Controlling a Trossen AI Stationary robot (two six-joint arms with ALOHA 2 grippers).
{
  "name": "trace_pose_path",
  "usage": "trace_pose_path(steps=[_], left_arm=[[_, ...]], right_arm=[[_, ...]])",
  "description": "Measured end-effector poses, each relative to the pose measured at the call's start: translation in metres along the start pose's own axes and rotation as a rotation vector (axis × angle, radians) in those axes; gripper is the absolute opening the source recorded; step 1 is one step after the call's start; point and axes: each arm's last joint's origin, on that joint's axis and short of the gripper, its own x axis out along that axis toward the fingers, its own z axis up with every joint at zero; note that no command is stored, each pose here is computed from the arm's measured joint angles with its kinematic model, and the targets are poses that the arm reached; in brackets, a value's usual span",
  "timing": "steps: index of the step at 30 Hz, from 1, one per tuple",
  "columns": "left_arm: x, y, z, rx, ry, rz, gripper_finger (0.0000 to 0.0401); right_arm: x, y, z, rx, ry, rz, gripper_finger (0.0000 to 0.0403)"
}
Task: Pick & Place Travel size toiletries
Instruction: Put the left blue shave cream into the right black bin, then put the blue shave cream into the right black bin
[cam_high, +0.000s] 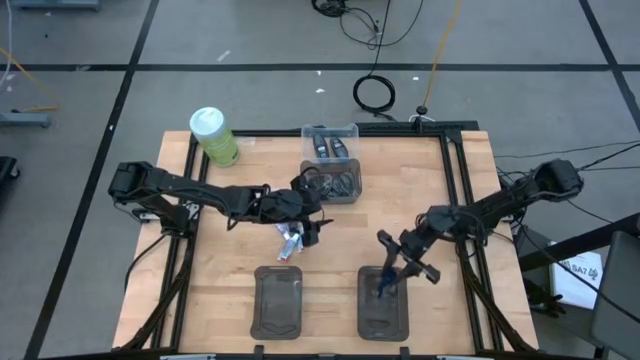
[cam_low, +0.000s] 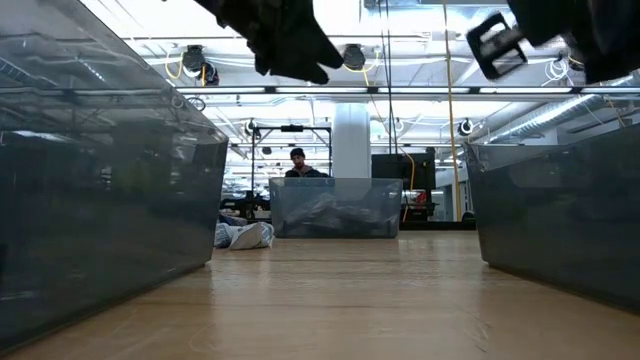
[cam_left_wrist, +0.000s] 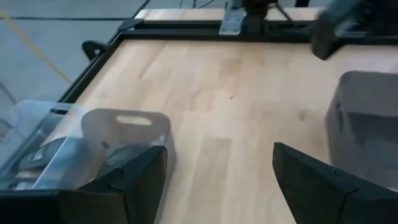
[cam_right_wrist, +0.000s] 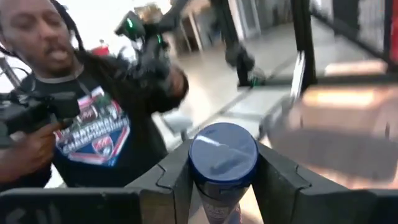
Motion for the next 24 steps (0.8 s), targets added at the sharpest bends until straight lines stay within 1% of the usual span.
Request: trace_pose_path(steps=[2, 4, 13, 17, 24], left_arm=[[0.0, 0.001, 0.0, 0.0, 0.003, 0.012, 0.0287], [0.0, 0.001, 0.001, -0.005, -0.006, 0.015, 0.0287], [0.0, 0.001, 0.0, -0.003, 0.0, 0.015, 0.0287], [0.0, 0.001, 0.0, -0.003, -0.002, 0.015, 0.0287], [0.0, 0.001, 0.0, -0.003, -0.002, 0.015, 0.0287]], right_arm=[[0.005, 0.004, -0.009, 0.031, 0.05, -0.03, 0.0126], [0.008, 0.007, -0.013, 0.04, 0.067, -0.047, 0.0127], [0.015, 0.022, -0.019, 0.037, 0.091, 0.025, 0.0145], [0.015, 0.023, -0.018, 0.032, 0.088, 0.025, 0.0164], [0.015, 0.023, -0.018, 0.029, 0.081, 0.023, 0.0213]])
